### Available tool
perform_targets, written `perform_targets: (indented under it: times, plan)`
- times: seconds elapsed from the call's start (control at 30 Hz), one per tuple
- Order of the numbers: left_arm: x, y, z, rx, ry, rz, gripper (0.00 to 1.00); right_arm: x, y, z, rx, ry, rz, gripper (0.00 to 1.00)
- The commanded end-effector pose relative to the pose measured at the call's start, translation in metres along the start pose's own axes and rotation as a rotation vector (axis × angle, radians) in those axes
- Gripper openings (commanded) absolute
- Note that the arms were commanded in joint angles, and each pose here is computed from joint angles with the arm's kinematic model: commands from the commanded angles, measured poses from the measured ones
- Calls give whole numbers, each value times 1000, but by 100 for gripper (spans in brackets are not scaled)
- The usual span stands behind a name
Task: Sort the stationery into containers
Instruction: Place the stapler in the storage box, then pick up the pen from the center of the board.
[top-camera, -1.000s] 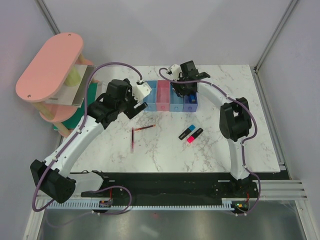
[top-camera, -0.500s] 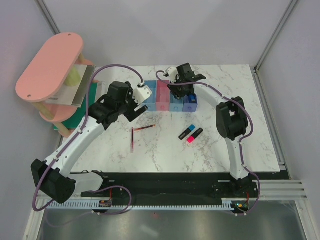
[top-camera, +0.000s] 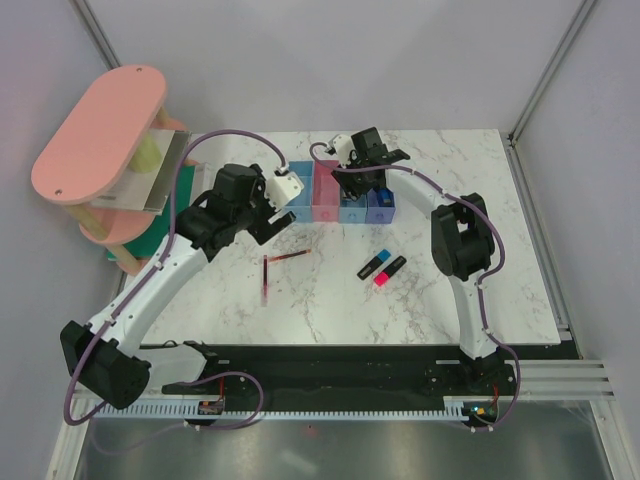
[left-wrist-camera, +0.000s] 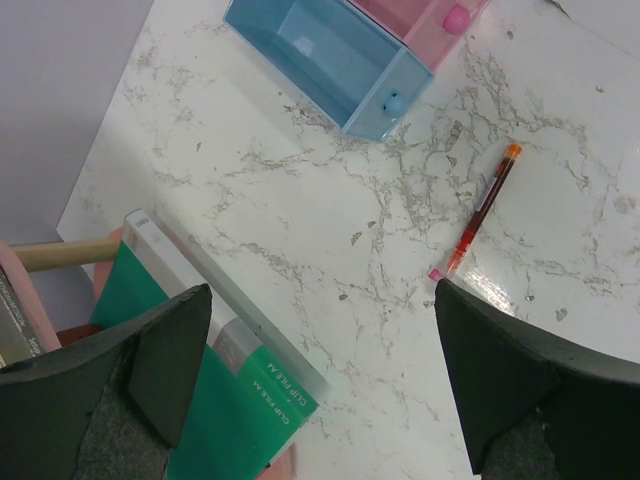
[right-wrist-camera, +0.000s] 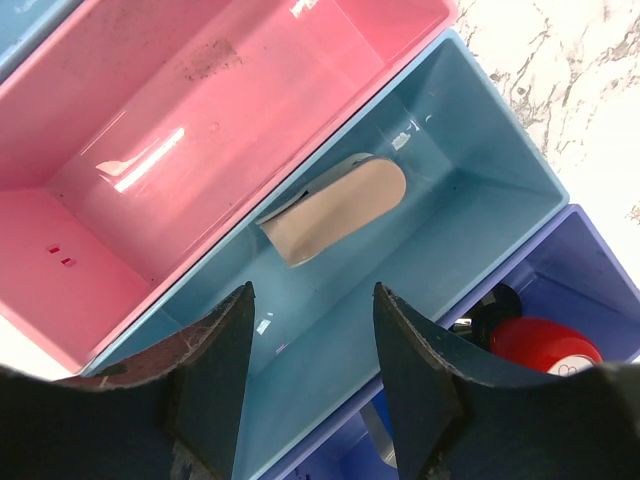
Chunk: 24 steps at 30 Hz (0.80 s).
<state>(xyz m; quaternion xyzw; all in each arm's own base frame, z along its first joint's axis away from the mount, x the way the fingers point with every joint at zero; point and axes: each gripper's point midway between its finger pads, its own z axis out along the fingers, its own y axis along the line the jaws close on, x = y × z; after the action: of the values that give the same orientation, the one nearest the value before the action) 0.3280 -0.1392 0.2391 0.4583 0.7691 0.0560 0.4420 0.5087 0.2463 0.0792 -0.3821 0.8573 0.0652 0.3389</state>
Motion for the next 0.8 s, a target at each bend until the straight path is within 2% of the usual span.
perform_targets:
  times: [0.0,0.17,0.27,0.4,0.47,0.53,0.67,0.77]
  plan:
    - [-5,0,-8,0,-38,8,100,-23,-11,-21,48,-57,-20,59]
    - [1,-10,-7,31,-47,24,100,-32,-18,-52,90,-87,-37,59]
    - [14,-22,0,47,-49,50,100,-42,-23,-85,126,-127,-47,59]
    - [35,-52,12,146,-42,82,100,-42,-27,-138,149,-175,-59,61]
    - [38,-66,16,204,-65,113,100,-31,-21,-151,138,-159,-84,71]
    - [53,-82,26,252,-43,129,100,-12,-10,-164,113,-138,-111,75]
    - [72,-96,52,300,-15,200,100,21,8,-178,75,-91,-124,98]
    - [78,-86,67,260,63,153,100,35,11,-193,83,-90,-96,98]
